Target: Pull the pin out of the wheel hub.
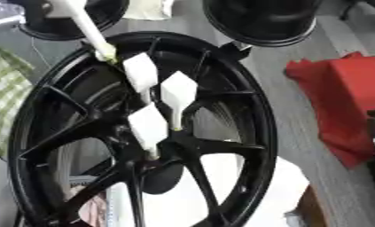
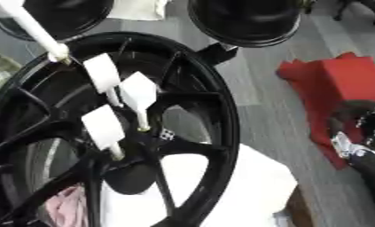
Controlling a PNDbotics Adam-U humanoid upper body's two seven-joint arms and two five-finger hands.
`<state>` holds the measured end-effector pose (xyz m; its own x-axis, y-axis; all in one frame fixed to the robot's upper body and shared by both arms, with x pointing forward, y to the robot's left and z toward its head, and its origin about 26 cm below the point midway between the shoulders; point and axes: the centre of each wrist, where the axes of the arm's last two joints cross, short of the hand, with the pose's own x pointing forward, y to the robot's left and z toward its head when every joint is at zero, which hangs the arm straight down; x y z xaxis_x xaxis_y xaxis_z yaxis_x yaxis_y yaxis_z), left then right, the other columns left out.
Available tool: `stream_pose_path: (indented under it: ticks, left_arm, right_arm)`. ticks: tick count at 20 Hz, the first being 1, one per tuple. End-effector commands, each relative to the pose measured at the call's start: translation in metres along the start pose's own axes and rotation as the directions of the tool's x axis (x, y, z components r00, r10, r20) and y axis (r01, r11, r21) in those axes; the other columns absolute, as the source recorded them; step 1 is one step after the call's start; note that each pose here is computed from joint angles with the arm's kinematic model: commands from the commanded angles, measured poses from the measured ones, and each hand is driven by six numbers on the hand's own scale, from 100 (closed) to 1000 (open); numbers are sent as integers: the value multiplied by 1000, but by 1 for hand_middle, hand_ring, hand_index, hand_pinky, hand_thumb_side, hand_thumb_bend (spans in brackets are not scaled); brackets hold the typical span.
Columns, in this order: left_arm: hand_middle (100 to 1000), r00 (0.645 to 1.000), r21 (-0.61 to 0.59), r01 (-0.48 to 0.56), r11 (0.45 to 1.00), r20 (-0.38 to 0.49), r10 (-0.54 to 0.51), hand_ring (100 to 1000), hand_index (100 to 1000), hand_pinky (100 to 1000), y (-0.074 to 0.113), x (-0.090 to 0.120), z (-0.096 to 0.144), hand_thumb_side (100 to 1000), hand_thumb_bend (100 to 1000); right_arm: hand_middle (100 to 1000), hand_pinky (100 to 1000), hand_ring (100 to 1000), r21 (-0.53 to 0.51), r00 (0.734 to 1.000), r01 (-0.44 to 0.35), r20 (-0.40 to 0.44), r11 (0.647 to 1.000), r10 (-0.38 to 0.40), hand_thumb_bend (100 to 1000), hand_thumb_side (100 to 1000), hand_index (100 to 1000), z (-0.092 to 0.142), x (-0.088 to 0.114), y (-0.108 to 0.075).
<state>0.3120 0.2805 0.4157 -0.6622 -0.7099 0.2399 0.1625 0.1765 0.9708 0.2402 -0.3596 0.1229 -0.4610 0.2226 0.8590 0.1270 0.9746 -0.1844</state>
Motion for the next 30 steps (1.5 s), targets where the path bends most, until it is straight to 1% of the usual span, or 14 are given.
stream_pose_path:
  ticks: [1, 4, 7, 11, 13, 15, 16, 17, 21, 24, 26, 27, 29, 30]
  left_arm:
    - [269, 995, 122, -15, 992, -101, 27, 465, 364, 645, 18, -19, 32, 336, 100]
    - [268, 978, 178, -61, 982, -184, 95, 465, 365, 646, 13, -45, 51, 337, 100]
    - [266, 961, 225, -79, 971, -241, 134, 466, 365, 646, 6, -62, 66, 341, 100]
    - [268, 931, 293, -65, 954, -325, 163, 468, 365, 646, -3, -81, 87, 344, 100]
    - [270, 915, 322, -40, 946, -369, 164, 472, 367, 648, -9, -90, 95, 343, 100]
    - [272, 900, 340, -10, 940, -407, 157, 476, 368, 650, -16, -96, 101, 341, 100]
    - [274, 892, 344, 6, 939, -426, 151, 479, 369, 651, -20, -99, 104, 200, 100]
    - [275, 885, 345, 20, 939, -442, 143, 480, 369, 651, -25, -101, 106, 338, 100]
    - [283, 867, 324, 57, 944, -486, 114, 487, 375, 653, -48, -106, 108, 317, 100]
    - [293, 856, 276, 78, 958, -511, 77, 492, 385, 654, -71, -106, 104, 285, 100]
    - [302, 849, 253, 84, 964, -525, 64, 496, 399, 658, -84, -107, 102, 286, 100]
    - [321, 843, 244, 85, 966, -534, 60, 505, 420, 667, -90, -108, 102, 259, 100]
    - [388, 825, 223, 91, 970, -562, 52, 545, 495, 690, -100, -112, 103, 213, 100]
    - [442, 815, 212, 93, 973, -577, 48, 574, 559, 707, -105, -115, 104, 204, 100]
  right_arm:
    - [507, 952, 703, -9, 999, -16, 31, 1000, 16, 325, 111, 681, -2, 8, -6]
    - [507, 952, 704, -20, 999, -13, 40, 1000, 13, 326, 111, 681, -2, 8, -7]
    - [507, 952, 704, -24, 999, -7, 44, 1000, 8, 326, 113, 680, -3, 8, -7]
    - [507, 951, 704, -39, 999, -7, 46, 999, 9, 326, 111, 680, -1, 8, -8]
    - [507, 951, 704, -47, 999, -6, 48, 999, 9, 325, 111, 680, -1, 7, -8]
    - [507, 951, 704, -51, 999, -5, 50, 999, 8, 325, 111, 680, -2, 8, -8]
    - [507, 951, 704, -53, 999, -5, 52, 999, 7, 322, 110, 680, -2, 8, -8]
    - [507, 951, 704, -55, 999, -4, 54, 998, 7, 326, 111, 680, -2, 8, -8]
    - [507, 951, 704, -61, 998, -1, 58, 998, 4, 326, 111, 680, -2, 8, -8]
    - [507, 951, 704, -64, 998, 6, 63, 998, -2, 325, 111, 680, -3, 8, -7]
    - [508, 951, 705, -64, 998, 11, 65, 998, -7, 325, 111, 680, -4, 8, -6]
    - [508, 951, 705, -64, 998, 13, 66, 998, -9, 325, 111, 680, -4, 8, -6]
    - [508, 951, 705, -64, 998, 16, 69, 998, -12, 326, 111, 680, -5, 8, -6]
    - [508, 951, 705, -64, 997, 17, 70, 998, -13, 326, 111, 680, -5, 8, -6]
